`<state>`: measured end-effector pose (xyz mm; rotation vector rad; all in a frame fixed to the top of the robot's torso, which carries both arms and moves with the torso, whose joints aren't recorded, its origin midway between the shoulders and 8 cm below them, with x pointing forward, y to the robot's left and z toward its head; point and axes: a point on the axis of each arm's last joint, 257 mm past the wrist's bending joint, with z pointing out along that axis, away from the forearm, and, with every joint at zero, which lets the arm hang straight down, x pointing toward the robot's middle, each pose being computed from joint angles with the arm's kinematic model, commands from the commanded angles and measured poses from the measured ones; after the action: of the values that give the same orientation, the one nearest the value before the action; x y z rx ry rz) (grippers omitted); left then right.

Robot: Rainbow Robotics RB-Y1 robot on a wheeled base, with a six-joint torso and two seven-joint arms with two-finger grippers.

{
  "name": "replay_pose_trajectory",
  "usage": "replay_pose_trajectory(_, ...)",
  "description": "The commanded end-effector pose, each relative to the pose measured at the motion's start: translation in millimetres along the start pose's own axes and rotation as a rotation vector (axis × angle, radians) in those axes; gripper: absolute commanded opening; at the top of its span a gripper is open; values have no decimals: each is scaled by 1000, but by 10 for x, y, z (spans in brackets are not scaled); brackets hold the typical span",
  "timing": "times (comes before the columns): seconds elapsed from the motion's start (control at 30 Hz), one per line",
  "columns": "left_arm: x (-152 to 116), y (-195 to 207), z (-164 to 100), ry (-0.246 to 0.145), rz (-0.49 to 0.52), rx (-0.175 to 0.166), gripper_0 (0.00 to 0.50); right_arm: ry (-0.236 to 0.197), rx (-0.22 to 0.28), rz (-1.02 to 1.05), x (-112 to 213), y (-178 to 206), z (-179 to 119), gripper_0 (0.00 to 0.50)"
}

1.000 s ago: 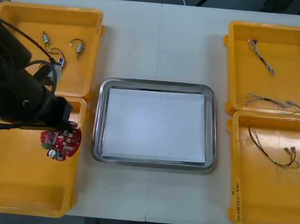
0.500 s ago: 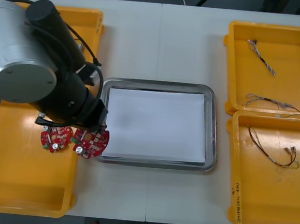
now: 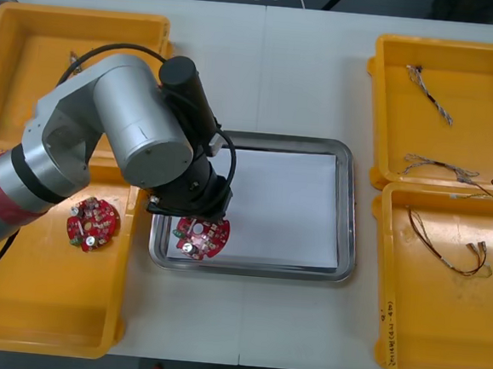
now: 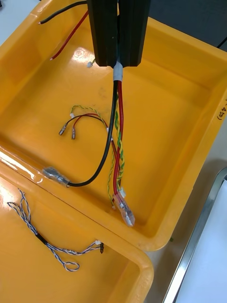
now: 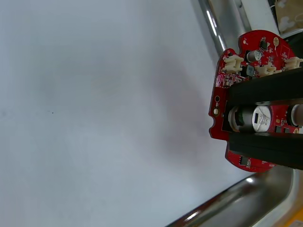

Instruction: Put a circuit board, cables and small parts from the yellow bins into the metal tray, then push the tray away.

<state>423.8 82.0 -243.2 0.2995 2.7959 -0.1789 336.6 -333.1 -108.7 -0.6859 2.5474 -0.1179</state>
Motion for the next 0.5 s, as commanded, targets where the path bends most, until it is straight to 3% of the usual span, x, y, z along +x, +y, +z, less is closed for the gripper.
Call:
replay_pose_trajectory(0.03,-176,-116,82,-57,33,-5,0,4,45,-58,-29,-48,-78,0)
replay_pose_trajectory(0.17,-218,-60,201,-65,34,-18,1,4,45,-61,-29,-48,-78,0)
replay_pose_trajectory(0.5,-247,-9,218,-70,45,-30,5,10,61,-41,-14,-110,-63,0)
